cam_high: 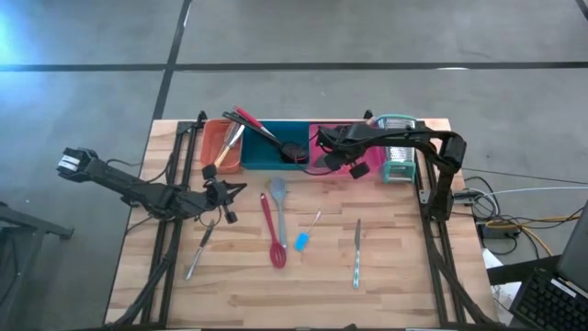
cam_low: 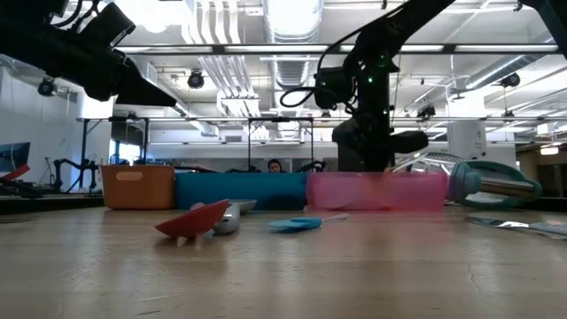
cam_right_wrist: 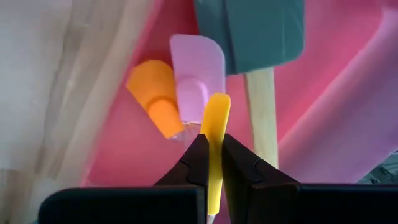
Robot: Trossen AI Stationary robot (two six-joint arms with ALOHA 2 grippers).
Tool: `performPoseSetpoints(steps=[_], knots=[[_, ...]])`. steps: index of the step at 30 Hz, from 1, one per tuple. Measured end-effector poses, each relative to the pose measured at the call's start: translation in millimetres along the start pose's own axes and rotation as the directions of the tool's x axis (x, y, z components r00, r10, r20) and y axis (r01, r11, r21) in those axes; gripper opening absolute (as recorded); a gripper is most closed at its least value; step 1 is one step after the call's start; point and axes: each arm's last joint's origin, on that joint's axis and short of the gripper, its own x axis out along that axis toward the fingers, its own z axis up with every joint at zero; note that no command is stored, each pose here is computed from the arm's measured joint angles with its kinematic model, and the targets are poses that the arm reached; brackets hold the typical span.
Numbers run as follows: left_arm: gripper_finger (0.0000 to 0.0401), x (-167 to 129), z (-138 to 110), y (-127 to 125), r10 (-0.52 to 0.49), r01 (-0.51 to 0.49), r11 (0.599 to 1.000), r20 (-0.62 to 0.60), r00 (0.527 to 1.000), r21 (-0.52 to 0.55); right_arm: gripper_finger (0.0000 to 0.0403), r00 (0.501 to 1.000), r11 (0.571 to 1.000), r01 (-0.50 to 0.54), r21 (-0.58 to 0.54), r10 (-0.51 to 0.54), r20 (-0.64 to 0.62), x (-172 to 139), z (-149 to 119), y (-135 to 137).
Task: Pick & Place Kitchen Items
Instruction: Put the yellow spatula into the red bin, then put the white patterned knife into the orange bin
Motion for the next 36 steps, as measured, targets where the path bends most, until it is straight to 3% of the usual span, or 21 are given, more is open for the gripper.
performPoseSetpoints(steps=[14, 29, 36], knots=[[0.0012, 0, 0, 0, 0.004, -0.004, 1.000, 0.001, 1.000, -0.002, 0.0015, 0.998, 1.000, -0.004, 0.003, 0.004, 0.056, 1, 9, 6], [0.0012, 0, 0, 0, 0.001, -0.001, 1.000, 0.000, 1.000, 0.000, 0.0128, 0.998, 0.987, 0.041, 0.154, -0.047, 0.031, 0, 11, 5], [0.0012, 0, -1, 0, 0.001, -0.001, 1.000, -0.001, 1.000, 0.029, 0.0139, 0.990, 0.972, 0.138, 0.189, -0.142, 0.005, -27, 13, 10]])
